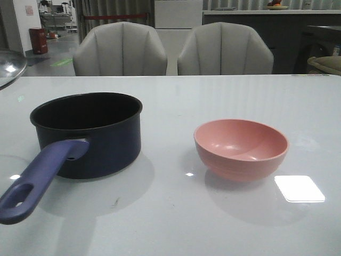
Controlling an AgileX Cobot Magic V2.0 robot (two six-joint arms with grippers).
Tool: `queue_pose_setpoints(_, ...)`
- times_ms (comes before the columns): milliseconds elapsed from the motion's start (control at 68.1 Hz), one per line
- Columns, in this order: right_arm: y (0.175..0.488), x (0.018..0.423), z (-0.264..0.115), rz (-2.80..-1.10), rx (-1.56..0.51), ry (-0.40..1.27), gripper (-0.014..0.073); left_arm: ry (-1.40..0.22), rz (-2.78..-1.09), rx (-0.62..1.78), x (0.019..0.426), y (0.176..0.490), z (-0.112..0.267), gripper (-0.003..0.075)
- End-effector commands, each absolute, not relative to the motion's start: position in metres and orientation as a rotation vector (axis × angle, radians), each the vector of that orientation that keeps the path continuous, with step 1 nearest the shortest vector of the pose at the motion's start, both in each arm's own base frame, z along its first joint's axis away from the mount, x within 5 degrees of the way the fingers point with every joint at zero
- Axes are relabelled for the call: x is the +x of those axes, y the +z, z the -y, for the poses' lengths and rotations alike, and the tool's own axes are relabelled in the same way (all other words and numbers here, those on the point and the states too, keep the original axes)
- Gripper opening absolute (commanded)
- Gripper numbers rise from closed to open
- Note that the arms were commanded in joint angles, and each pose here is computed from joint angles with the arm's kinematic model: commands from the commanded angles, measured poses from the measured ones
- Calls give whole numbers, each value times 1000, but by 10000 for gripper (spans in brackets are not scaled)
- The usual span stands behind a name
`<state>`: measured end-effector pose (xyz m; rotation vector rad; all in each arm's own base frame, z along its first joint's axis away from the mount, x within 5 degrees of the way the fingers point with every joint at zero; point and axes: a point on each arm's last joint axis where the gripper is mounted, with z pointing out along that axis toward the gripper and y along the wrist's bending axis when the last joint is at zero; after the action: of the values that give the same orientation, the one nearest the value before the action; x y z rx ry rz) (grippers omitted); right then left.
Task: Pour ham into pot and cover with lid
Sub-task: 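Carry the glass lid over the saucepan with the left gripper, then lower the lid onto the saucepan, release the knob, lift away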
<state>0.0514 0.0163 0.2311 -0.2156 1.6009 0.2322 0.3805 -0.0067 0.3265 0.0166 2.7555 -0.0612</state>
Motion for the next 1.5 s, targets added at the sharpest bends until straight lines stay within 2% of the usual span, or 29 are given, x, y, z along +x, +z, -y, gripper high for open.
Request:
queue_pose_setpoints(0, 248, 51, -15, -1500, -195, 218, 148, -132, -2636, 181, 367, 367, 46, 204)
queue_pose_setpoints(161, 248, 51, -15, -1500, -195, 218, 148, -173, -2597, 349, 362, 366, 95, 206)
queue_pose_setpoints(396, 248, 51, -15, -1500, -195, 218, 148, -194, -2685, 511, 364, 339, 139, 209)
queue_pose_setpoints(558, 248, 51, -15, -1500, -195, 218, 148, -206, -2727, 564, 367, 331, 154, 209)
queue_pose_setpoints(895, 248, 51, -15, -1500, -195, 218, 148, -194, -2776, 574, 377, 315, 158, 213)
queue_pose_setpoints(969, 248, 51, -15, -1500, -195, 218, 148, -193, -2783, 574, 379, 312, 158, 243)
queue_pose_setpoints(1145, 248, 51, -15, -1500, -195, 218, 148, -189, -2799, 577, 381, 305, 159, 475)
queue_pose_setpoints(1218, 248, 51, -15, -1500, -195, 218, 148, -191, -2792, 575, 383, 305, 160, 542)
queue_pose_setpoints(1482, 248, 51, -15, -1500, -195, 218, 148, -198, -2756, 571, 384, 319, 161, 552)
